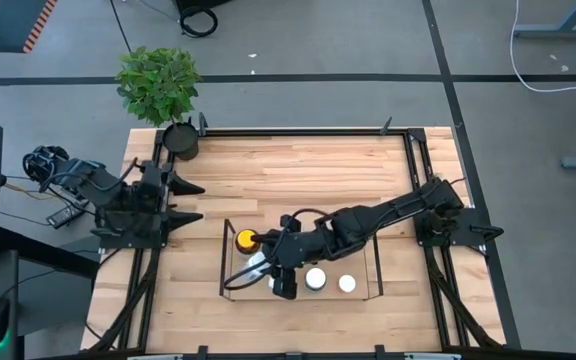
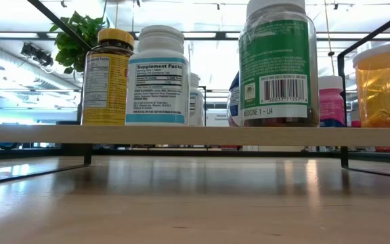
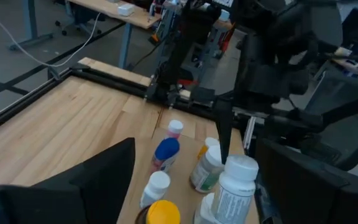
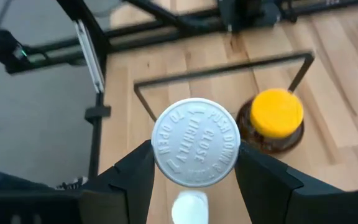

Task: Pick and place medicine bottles onto shelf by color
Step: Put the white pill bottle on the shelf

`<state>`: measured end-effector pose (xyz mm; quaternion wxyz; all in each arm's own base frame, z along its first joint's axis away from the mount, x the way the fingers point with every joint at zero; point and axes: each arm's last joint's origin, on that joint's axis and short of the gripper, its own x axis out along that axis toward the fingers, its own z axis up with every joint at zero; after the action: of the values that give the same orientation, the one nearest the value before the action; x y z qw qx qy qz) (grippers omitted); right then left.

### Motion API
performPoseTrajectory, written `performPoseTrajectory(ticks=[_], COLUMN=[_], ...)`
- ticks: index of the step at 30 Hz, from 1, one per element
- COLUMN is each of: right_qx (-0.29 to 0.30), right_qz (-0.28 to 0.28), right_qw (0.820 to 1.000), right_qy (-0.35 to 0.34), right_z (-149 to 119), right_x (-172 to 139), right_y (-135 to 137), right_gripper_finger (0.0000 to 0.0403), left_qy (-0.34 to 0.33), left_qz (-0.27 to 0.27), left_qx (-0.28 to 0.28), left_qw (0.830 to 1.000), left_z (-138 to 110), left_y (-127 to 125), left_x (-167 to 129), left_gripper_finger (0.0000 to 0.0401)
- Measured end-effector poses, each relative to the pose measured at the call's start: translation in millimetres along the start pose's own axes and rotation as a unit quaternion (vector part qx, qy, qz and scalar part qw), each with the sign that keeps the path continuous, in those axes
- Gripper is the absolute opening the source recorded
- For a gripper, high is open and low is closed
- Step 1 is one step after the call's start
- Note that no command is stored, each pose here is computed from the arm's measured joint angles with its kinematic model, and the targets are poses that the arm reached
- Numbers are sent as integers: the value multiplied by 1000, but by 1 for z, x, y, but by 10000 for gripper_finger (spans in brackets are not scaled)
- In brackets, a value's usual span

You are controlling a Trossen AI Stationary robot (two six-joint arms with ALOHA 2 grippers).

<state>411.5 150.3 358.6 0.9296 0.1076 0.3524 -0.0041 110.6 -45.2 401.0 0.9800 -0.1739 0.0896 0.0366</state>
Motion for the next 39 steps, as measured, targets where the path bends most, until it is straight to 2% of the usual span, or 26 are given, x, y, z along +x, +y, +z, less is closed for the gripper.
performPoseTrajectory(ticks=[6, 15, 18, 25, 31, 39], right_qx=[2, -17, -21, -39, -45, -82], right_qz=[-7, -4, -6, 6, 3, 2], right_qw=[1000, 1000, 1000, 999, 998, 996], right_qy=[-9, -25, -16, 34, 39, 38], right_z=[-3, 0, -1, -20, -24, -24], right_x=[7, 8, 18, 69, 75, 76], right_y=[0, 0, -4, -4, -3, -4], right_gripper_finger=[204, 204, 204, 204, 204, 204], left_qy=[17, 33, 35, 36, 35, 35], left_qz=[12, 20, 21, 22, 22, 22], left_qx=[1, 11, 13, -3, -22, -23], left_qw=[1000, 999, 999, 999, 999, 999], left_z=[-4, -7, -8, -8, -8, -8], left_y=[2, 4, 4, 4, 4, 4], left_x=[0, -1, -1, 0, 0, 0], left_gripper_finger=[359, 361, 361, 361, 358, 355])
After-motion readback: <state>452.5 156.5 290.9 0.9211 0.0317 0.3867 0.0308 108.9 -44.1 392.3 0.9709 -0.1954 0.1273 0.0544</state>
